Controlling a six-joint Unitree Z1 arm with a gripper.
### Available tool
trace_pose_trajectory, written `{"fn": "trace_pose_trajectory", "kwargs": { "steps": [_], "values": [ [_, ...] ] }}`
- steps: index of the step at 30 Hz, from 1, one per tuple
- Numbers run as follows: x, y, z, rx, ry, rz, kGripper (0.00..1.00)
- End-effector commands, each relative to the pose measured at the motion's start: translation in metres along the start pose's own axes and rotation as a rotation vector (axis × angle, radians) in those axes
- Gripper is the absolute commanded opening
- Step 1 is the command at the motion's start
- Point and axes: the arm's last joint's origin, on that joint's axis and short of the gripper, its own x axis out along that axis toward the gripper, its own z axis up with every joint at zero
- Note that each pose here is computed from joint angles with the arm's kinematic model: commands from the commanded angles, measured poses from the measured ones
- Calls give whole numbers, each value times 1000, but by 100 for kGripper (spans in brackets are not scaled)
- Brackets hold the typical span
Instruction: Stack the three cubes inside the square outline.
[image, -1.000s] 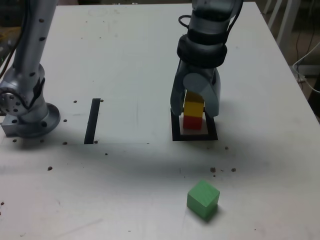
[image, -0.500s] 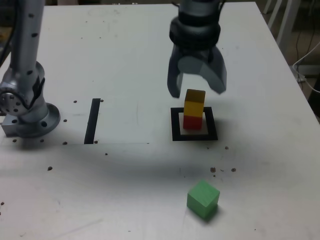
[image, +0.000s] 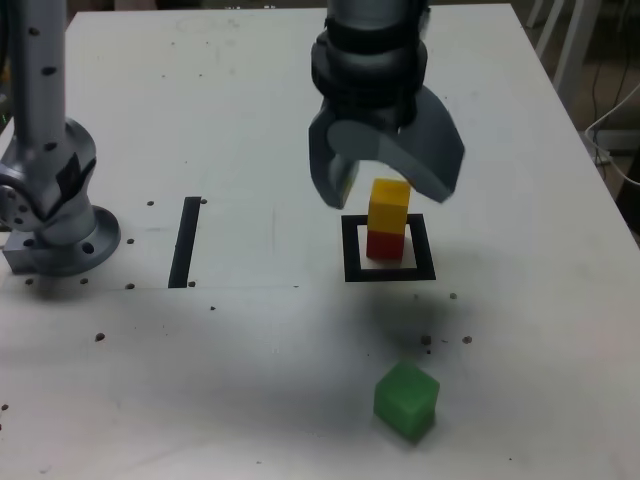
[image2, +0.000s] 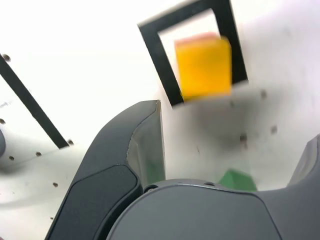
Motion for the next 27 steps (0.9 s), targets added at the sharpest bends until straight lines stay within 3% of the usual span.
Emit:
{"fn": "trace_pose_trajectory", "kwargs": {
  "steps": [1,14,21,27],
  "values": [
    [-7,-14,4,45,-10,6,99],
    [-10,-96,30,281,-1,7,99],
    [10,-113,38,323,37,-3,99],
    [25,-120,51,349,37,-24,98]
  ]
}}
